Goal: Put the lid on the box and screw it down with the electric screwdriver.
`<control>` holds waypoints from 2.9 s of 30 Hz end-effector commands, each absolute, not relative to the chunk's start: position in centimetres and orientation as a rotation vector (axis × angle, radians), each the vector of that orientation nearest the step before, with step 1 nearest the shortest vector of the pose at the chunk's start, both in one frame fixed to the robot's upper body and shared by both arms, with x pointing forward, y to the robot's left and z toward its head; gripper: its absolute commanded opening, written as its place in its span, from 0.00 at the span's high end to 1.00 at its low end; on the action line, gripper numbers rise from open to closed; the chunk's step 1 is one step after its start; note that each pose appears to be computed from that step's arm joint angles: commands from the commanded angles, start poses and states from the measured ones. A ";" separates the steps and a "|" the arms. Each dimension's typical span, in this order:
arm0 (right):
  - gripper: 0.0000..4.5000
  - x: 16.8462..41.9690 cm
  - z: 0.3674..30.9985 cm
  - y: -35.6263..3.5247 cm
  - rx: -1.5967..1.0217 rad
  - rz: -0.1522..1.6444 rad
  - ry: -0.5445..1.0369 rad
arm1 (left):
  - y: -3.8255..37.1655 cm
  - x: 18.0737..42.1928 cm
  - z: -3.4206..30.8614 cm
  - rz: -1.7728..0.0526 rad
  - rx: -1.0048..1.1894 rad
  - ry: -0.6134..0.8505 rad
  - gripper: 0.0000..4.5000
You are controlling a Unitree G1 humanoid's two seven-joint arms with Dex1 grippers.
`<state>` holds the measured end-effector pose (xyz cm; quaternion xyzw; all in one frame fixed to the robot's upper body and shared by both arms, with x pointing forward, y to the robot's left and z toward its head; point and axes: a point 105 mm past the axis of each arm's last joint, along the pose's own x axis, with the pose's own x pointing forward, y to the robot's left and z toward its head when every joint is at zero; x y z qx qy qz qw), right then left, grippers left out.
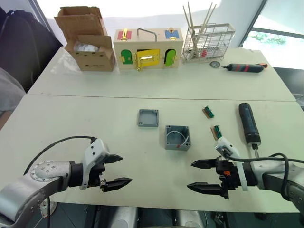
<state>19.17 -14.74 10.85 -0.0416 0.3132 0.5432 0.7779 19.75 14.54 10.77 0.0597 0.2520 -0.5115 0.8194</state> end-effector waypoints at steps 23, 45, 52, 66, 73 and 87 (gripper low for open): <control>0.01 19.4 12.3 -15.3 -0.106 1.147 0.638 | 15.7 22.1 12.0 -1.052 0.294 0.485 0.00; 0.01 21.0 14.1 -17.5 -0.096 0.834 0.472 | 0.8 29.9 16.7 -1.752 0.838 0.306 0.00; 0.01 20.7 14.0 -17.7 -0.088 0.783 0.450 | -0.9 29.4 15.8 -1.792 0.851 0.325 0.00; 0.00 21.1 13.8 -17.5 -0.059 0.699 0.390 | -2.9 29.7 12.5 -1.833 0.905 0.384 0.67; 0.00 20.8 13.5 -17.3 -0.046 0.671 0.380 | -2.7 30.6 13.4 -1.840 0.938 0.362 0.99; 0.00 19.6 12.8 -16.7 -0.035 0.630 0.370 | -1.9 30.9 14.4 -2.080 1.116 0.100 0.99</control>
